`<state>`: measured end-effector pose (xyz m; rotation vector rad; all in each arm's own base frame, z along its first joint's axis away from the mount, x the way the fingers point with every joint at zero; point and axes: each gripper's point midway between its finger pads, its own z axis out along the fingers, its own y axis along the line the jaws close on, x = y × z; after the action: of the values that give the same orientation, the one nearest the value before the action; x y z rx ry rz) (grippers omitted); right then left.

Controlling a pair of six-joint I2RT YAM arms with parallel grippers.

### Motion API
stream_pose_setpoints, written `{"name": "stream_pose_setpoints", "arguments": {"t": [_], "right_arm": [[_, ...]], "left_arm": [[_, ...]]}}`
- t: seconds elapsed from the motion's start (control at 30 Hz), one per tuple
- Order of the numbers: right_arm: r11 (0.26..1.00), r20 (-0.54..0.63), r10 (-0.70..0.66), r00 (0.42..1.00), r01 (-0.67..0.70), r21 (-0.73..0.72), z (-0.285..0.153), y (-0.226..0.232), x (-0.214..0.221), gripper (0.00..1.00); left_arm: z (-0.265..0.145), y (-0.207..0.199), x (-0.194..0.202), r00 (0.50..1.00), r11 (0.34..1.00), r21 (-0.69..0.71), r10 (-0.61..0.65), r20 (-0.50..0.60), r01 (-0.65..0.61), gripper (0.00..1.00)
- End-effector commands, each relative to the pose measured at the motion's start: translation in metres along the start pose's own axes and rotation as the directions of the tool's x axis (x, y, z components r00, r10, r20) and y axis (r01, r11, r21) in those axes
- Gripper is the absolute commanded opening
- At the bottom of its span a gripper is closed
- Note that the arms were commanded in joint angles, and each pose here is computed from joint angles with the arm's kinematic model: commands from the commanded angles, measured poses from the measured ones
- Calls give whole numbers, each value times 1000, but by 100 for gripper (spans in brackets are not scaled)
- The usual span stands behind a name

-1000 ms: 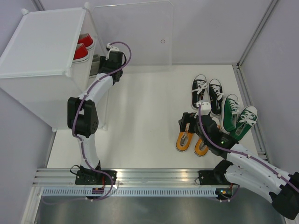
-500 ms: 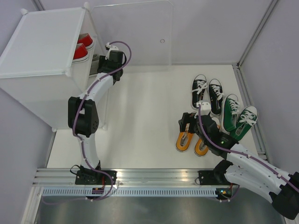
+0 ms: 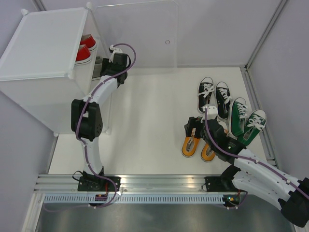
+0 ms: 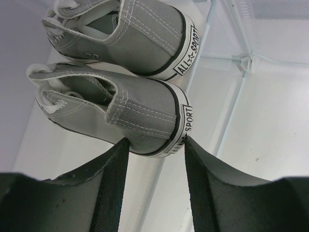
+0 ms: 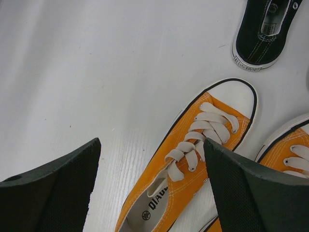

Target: Place and organize the shoes in the shoe cabinet

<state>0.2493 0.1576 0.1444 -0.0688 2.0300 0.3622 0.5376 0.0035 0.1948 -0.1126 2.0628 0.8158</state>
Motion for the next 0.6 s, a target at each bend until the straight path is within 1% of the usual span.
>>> {"name": "stream_pose_setpoints", "arguments": {"t": [0.0, 0.17, 0.3, 0.4, 0.53, 0.57], "right_arm": [[1000, 30, 11, 999, -10, -25, 1, 7, -8, 90], [1000, 29, 10, 1000, -9, -24, 2, 7, -7, 91], [1000, 29, 10, 1000, -9, -24, 2, 7, -7, 91], [1000, 28, 10, 1000, -9, -22, 2, 6, -7, 91], [1000, 25, 8, 1000, -7, -24, 2, 7, -6, 91], [1000, 25, 8, 1000, -7, -24, 2, 7, -6, 91]], "left_arm": [[29, 64, 14, 996, 980, -193, -67, -52, 56, 54], [26, 82, 2, 996, 973, -223, -78, -36, 68, 56], [27, 92, 0, 996, 964, -255, -86, -36, 74, 57], [29, 88, 1, 996, 967, -243, -86, -38, 74, 62], [36, 82, 8, 995, 969, -239, -79, -55, 64, 65], [37, 80, 11, 995, 970, -235, -73, -63, 56, 68]]}}
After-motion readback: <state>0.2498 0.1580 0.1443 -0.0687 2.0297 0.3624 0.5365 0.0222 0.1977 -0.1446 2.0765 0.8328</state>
